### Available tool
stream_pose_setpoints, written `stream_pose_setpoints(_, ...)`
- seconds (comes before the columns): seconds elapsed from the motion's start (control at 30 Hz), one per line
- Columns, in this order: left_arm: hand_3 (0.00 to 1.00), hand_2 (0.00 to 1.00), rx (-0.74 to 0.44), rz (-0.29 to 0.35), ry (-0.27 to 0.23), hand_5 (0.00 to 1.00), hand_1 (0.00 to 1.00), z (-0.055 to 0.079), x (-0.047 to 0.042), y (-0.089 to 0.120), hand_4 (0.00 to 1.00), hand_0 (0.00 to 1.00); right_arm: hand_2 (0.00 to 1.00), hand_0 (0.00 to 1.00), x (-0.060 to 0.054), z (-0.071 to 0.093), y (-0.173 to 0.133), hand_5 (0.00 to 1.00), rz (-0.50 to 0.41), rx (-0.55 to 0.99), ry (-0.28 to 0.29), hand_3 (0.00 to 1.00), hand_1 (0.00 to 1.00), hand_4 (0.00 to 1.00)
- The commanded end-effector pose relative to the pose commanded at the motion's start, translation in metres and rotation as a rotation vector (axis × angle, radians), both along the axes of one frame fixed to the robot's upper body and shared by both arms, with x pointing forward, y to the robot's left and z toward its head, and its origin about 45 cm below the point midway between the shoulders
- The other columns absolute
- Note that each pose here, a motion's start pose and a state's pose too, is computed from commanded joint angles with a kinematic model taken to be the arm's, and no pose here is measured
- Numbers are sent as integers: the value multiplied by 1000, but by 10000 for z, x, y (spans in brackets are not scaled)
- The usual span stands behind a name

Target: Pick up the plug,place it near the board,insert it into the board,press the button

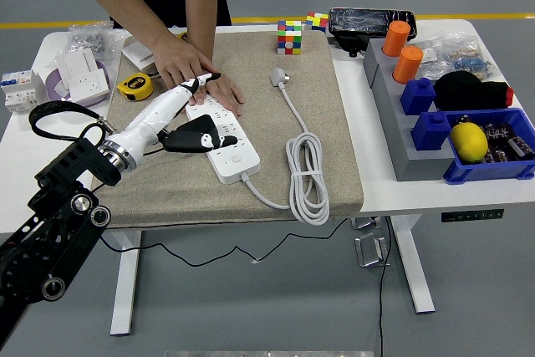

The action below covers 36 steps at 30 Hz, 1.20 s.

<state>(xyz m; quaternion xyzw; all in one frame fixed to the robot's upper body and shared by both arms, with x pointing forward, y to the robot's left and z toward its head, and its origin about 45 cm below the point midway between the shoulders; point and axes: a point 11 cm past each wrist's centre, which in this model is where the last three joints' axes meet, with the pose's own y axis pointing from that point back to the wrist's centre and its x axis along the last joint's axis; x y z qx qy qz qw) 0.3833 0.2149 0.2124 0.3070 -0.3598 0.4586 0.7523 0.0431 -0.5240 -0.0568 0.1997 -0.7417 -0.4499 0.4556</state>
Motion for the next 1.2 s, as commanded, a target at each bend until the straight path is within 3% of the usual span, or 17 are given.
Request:
stream_pose_setpoints(0.17,998,998,192,-21,-9,420,998,-134,23,-9,998,984,767,803,4,-9,17,998,-4,5,-2,785,781,998)
stream_pose_setpoints(0.2,960,981,212,-19,-13,344,985,-151,33,-1,998,952,766,803,14,-9,19,998,-4,5,-5,785,781,998)
stream_pose_setpoints(0.4,960,981,203,55,-59,344,985,-198,157,101,998,952,766,803,64,-3,23,998,1,4,-11,785,781,998)
stream_pose_setpoints(0.43,932,968,202,71,-59,201,963,-219,181,126,837,915,766,804,68,-2,24,998,1,3,-11,785,780,998)
stream_pose_setpoints(0.8,942,961,208,146,-3,201,967,-402,365,182,843,913,766,802,67,-10,40,998,1,7,-6,785,780,998)
stream_pose_setpoints(0.83,933,953,207,153,1,283,956,-416,379,185,793,882,766,802,69,-10,41,998,2,8,-6,785,780,998)
stream_pose_setpoints(0.87,933,953,207,158,6,283,956,-430,391,184,793,882,766,802,73,-10,43,998,2,8,-6,785,780,998)
stream_pose_setpoints(1.0,933,953,211,169,24,283,956,-498,409,173,793,882,766,802,86,-5,37,998,6,5,-6,785,780,998)
stream_pose_setpoints(1.03,928,935,212,173,34,351,940,-527,412,179,732,864,766,802,82,-4,35,998,7,5,-5,784,780,998)
stream_pose_setpoints(1.2,928,935,222,190,73,351,940,-636,410,218,732,864,766,802,55,-9,38,998,9,5,3,784,780,998)
